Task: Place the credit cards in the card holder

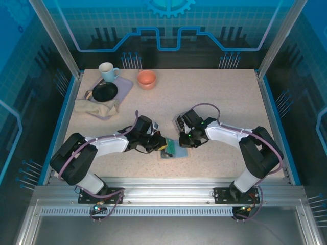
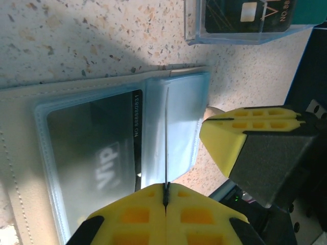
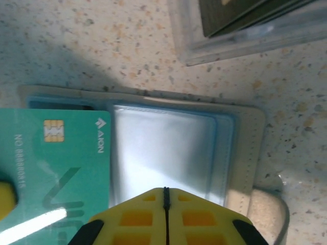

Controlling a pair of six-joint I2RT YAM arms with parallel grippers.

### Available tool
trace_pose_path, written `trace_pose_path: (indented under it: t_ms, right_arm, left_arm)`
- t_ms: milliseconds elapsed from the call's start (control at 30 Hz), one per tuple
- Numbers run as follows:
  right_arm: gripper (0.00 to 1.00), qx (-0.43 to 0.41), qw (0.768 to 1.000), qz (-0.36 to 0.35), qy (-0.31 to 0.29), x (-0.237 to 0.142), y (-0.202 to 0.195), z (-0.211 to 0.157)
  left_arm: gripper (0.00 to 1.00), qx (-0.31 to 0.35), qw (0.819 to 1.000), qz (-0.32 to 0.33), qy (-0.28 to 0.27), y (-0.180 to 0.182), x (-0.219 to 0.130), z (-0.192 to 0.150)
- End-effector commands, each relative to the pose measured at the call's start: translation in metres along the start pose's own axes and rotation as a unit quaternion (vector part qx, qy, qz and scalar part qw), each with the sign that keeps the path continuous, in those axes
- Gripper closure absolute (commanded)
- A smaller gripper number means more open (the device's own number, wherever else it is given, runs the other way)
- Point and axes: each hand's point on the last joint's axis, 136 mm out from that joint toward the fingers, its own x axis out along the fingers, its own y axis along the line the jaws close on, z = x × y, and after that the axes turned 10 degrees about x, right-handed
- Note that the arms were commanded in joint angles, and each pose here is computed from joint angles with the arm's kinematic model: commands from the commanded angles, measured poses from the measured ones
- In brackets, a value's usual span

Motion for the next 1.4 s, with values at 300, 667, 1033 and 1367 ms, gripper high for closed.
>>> trace_pose_path:
  t_ms: [300,667,1033,1367]
  right_arm:
    - [0.95,0.019,0.998,-0.051,0.020,0.023,-0.036,-0.005]
    - [0.95,0.033,0.994,-0.096,0.038,0.035,-0.064,-0.019]
    - [0.91,0.049,0.998,-0.045,0.019,0.012,-0.050,-0.006]
    - [0.89,0.063,0.997,-0.038,0.026,0.011,-0.056,-0.005]
  left_arm:
    - [1.00,0.038,0.999,0.025,0.002,0.028,0.013,-0.011]
    - [1.00,0.041,0.999,0.011,0.010,0.027,0.029,-0.017]
    - [1.00,0.097,0.995,0.025,0.015,0.027,0.024,-0.020]
    - [1.00,0.128,0.992,-0.003,0.014,0.013,0.026,-0.019]
